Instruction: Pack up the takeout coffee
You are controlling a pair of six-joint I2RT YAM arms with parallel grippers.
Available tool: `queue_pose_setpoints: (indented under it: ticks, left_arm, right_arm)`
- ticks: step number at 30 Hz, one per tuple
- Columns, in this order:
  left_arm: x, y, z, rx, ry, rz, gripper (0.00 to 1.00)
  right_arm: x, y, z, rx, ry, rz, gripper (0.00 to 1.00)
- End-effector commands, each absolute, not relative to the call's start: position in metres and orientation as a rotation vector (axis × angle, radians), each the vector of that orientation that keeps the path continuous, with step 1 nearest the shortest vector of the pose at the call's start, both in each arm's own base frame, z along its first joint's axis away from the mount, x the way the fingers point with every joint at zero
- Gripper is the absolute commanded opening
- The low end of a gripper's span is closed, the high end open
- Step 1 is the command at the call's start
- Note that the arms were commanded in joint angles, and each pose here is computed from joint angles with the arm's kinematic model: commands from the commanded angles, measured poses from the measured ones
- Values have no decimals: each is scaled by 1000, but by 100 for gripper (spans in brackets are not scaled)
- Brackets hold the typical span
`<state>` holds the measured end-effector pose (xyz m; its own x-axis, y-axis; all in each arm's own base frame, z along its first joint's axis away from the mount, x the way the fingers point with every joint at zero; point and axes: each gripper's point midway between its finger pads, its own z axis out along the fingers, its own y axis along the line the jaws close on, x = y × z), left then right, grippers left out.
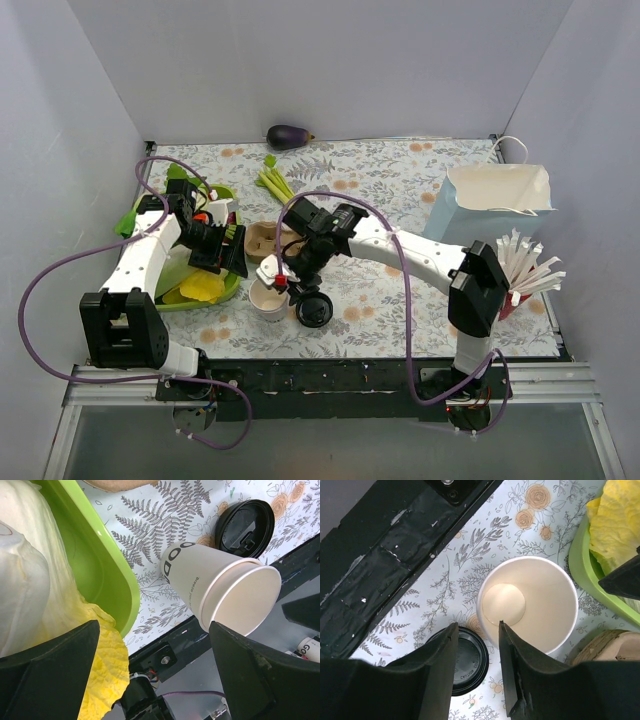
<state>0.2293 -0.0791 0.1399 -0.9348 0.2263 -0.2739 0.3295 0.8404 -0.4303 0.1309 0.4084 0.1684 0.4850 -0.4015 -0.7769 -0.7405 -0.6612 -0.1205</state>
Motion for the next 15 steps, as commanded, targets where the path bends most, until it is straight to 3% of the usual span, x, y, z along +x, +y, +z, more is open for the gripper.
queue_pose_setpoints:
  ticks: [1, 8, 14, 15]
  left_arm:
    - [230, -79, 143, 439, 2781, -693, 92]
    - [227, -77, 142, 441, 2775, -678, 92]
    - [229, -77, 141, 441, 2774, -678, 92]
    - [229, -77, 140, 441, 2775, -678, 92]
  right_arm:
    - [130, 413, 163, -2361, 891, 1019, 45]
    - [131, 421, 160, -2374, 881, 1010, 39]
    - [133, 423, 159, -2387, 892, 1018, 18]
    - [133, 423, 159, -2386, 888, 1018, 11]
